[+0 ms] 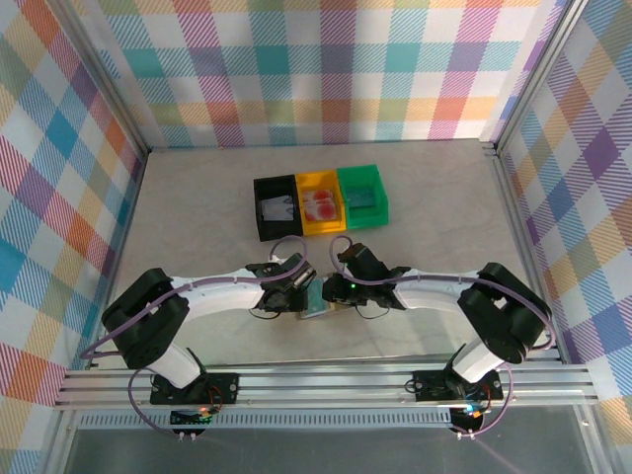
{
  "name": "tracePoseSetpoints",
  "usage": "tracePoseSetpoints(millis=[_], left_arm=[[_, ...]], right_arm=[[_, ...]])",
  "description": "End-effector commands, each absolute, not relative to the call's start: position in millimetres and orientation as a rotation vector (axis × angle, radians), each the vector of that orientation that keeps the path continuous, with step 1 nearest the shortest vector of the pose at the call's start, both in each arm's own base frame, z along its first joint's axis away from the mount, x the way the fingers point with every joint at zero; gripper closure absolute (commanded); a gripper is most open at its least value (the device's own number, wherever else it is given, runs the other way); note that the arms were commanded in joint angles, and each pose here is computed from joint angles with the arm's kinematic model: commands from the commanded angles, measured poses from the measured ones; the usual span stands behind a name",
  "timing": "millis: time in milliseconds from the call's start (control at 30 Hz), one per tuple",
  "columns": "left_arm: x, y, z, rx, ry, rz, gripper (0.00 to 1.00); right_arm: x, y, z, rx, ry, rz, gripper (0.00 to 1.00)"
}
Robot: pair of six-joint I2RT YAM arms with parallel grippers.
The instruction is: Take the credit cards out of the card holder
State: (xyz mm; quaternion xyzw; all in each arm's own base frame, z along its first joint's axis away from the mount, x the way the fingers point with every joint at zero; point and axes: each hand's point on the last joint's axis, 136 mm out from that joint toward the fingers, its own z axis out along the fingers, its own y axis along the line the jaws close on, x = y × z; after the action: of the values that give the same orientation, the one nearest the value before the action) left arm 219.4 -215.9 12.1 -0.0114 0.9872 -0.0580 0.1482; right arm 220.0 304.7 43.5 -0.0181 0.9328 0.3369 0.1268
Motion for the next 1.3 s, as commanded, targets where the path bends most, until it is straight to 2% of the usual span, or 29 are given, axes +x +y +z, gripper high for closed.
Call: tracePoseSetpoints(millis=[0,400,767,1267], left_arm=[[198,-204,-33,0.025,2.955,-0.080,0.43],[198,-208,-36,0.035,2.965,-0.092,0.44],[200,-211,-35,0.040,2.964,-0.109,0.44],[200,-212,-37,0.049,2.968,-0.111,0.44]], right_arm=[[220,303,46,-0.069,2.702,0.978,0.76],[218,321,49,-0.134,2.674,1.095,0.77],[218,325,36,-0.140,2.705,1.088,0.78],[214,325,38,-0.157,2.676,1.116,0.93]])
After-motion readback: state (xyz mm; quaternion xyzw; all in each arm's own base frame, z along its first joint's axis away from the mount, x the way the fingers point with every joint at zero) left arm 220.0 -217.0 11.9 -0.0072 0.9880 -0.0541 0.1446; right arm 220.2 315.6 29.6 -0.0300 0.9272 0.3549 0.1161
